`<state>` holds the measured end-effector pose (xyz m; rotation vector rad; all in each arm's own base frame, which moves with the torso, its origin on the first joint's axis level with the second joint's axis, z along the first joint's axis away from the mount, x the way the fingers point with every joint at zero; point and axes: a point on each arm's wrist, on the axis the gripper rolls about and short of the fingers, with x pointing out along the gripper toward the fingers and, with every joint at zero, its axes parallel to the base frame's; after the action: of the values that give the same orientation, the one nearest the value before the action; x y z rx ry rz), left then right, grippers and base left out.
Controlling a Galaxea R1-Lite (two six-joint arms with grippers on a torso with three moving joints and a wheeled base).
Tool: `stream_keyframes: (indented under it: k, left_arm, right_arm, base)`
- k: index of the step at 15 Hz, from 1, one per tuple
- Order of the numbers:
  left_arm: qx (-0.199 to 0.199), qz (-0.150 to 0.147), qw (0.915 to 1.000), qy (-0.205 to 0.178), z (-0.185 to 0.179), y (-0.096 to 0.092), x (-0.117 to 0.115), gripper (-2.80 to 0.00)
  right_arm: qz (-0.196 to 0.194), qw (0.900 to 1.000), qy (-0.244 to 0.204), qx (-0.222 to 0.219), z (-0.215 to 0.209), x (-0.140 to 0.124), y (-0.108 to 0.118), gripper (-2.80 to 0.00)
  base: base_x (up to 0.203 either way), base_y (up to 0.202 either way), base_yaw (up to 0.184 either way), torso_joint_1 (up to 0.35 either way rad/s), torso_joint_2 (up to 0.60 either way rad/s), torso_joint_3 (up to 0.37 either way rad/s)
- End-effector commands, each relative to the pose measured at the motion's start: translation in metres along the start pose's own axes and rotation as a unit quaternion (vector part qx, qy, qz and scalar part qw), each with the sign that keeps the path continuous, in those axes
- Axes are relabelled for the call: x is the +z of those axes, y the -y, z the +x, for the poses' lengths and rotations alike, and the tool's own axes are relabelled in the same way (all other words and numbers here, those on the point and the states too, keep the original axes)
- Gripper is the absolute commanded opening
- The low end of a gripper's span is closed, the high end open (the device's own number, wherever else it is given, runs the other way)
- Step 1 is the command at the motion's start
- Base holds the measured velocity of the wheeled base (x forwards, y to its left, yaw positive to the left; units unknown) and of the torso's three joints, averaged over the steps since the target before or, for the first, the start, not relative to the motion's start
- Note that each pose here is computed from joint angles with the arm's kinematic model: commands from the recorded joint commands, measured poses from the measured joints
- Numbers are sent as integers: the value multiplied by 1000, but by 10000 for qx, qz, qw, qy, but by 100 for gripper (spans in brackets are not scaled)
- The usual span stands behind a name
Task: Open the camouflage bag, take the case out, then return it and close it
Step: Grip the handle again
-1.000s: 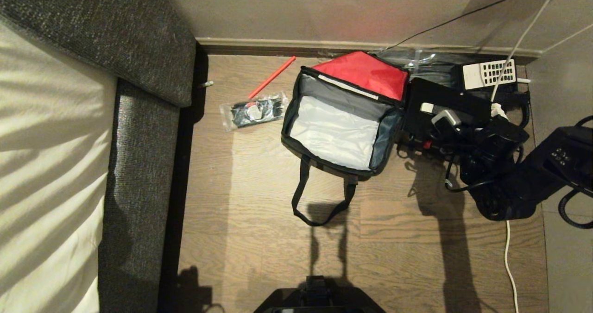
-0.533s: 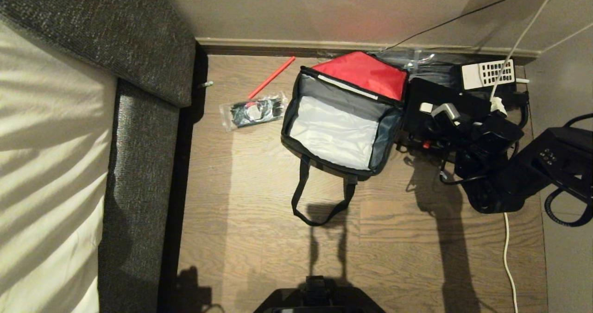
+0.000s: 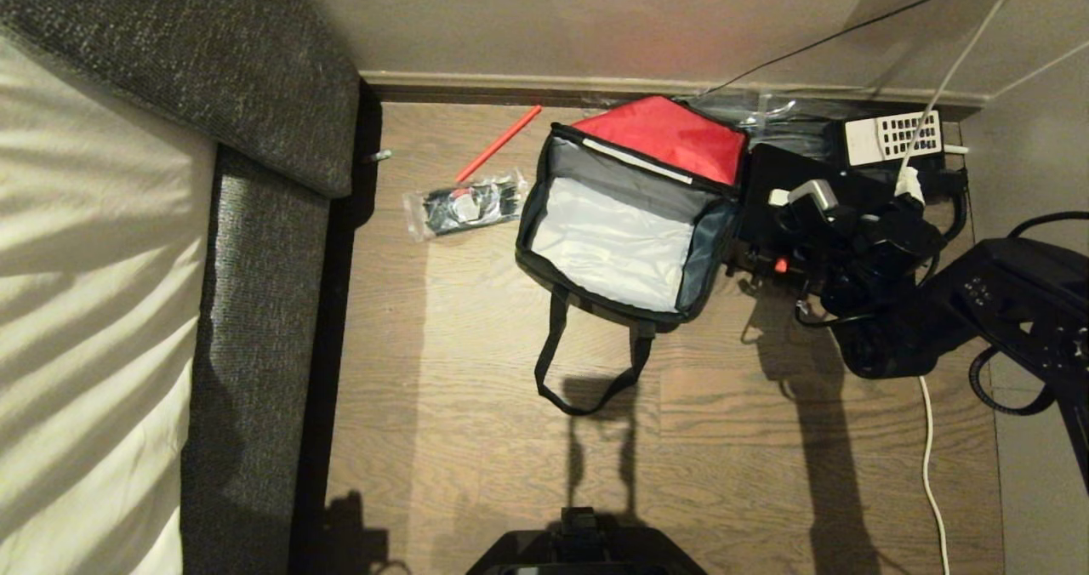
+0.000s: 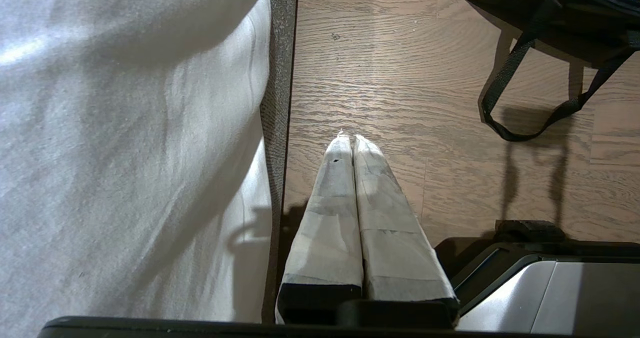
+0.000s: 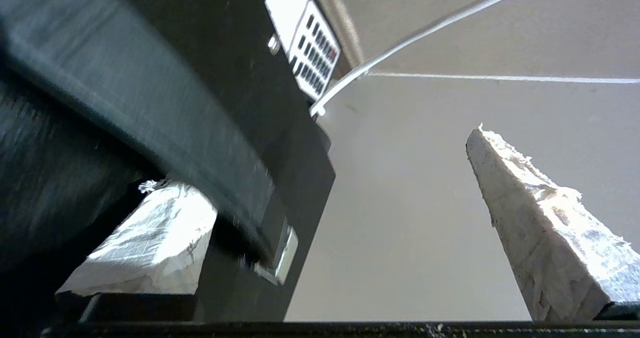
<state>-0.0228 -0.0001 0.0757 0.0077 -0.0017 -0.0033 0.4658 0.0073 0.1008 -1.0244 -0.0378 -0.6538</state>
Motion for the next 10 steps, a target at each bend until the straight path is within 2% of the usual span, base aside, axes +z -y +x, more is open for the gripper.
stream_keyframes:
  k: [1, 7, 10]
  left_arm:
    - [1, 0, 10000, -9, 0, 0, 0, -280]
    - [1, 0, 10000, -1, 0, 0, 0, -280]
    - [1, 0, 10000, -9, 0, 0, 0, -280]
  right_arm:
    - [-109, 9999, -48, 64, 1, -8, -17, 0]
    - [-83, 9999, -77, -75, 11, -15, -27, 0]
    - [-212, 9996, -133, -132, 17, -23, -30, 0]
  base:
    - [0, 0, 0, 0, 0, 0]
    - [0, 0, 0, 0, 0, 0]
    - [0, 0, 0, 0, 0, 0]
